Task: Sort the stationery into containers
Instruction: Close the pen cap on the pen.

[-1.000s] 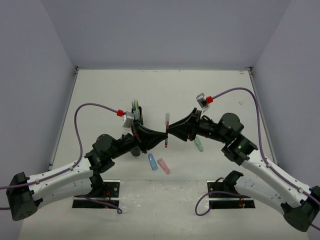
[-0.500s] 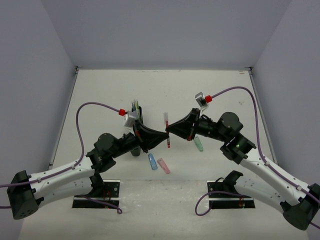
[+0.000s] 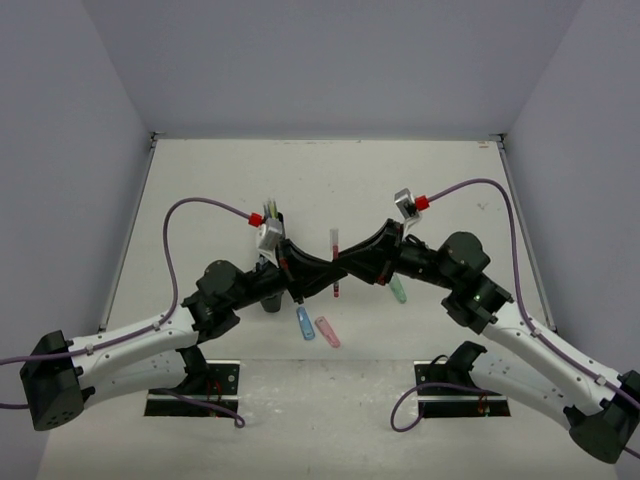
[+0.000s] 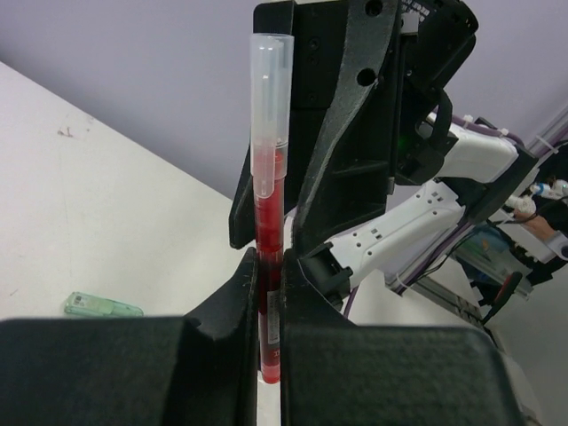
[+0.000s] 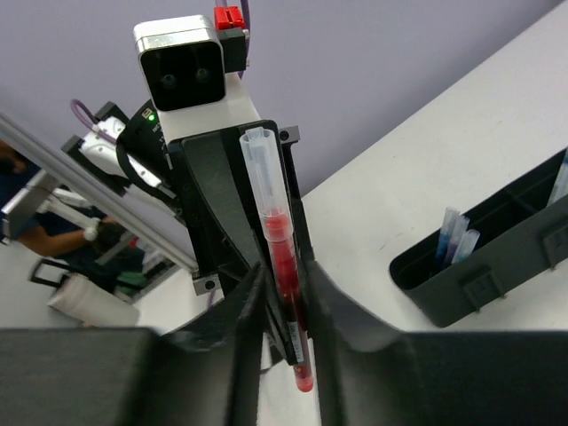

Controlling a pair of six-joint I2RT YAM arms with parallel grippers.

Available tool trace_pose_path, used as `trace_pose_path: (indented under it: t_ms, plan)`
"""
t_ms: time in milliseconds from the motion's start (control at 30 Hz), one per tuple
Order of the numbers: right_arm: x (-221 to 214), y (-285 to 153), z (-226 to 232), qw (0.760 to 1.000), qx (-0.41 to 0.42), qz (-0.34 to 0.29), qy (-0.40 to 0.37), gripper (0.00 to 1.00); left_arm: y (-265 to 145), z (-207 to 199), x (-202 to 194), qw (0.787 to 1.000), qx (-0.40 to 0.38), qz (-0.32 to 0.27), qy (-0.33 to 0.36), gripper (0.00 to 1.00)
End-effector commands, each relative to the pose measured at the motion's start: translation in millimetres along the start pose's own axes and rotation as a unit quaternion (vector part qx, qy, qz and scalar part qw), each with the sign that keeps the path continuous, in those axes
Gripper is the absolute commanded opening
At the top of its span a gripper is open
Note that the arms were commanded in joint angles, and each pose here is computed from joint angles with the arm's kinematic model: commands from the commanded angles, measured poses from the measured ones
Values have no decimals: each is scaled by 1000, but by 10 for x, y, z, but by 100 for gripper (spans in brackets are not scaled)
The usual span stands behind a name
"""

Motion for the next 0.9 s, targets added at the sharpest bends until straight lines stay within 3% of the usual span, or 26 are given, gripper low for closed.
trace_pose_path:
  t_ms: [0, 33, 133, 333, 633, 867]
  plan:
    - [192, -46, 128, 999, -2, -37, -19, 43, 7, -125, 112, 999, -26, 1, 41, 0]
    - [211, -63, 112, 999, -14, -38, -22, 49, -5, -139, 104, 998, -30, 8, 50, 0]
    - [315, -82, 129, 998, -39, -35, -42, 54, -39, -173, 64, 997, -42, 24, 67, 0]
    - [575, -35, 291, 995, -44, -36, -78, 56, -47, -246, 14, 995, -66, 40, 68, 0]
    - [409, 53, 383, 996, 8, 24, -89, 44, 10, -280, -38, 994, -81, 56, 55, 0]
    - [326, 36, 331, 995, 8, 33, -91, 40, 56, -269, -27, 994, -79, 57, 51, 0]
Point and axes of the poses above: each gripper's point midway between its finger pads, its own y axis out along the fingers, its own z axis along the line the jaws close on, x = y × z, the point moved 1 cm from there along -y, back along the fingers, and after that the axes turned 5 degrees about y, right-handed, at the moved point
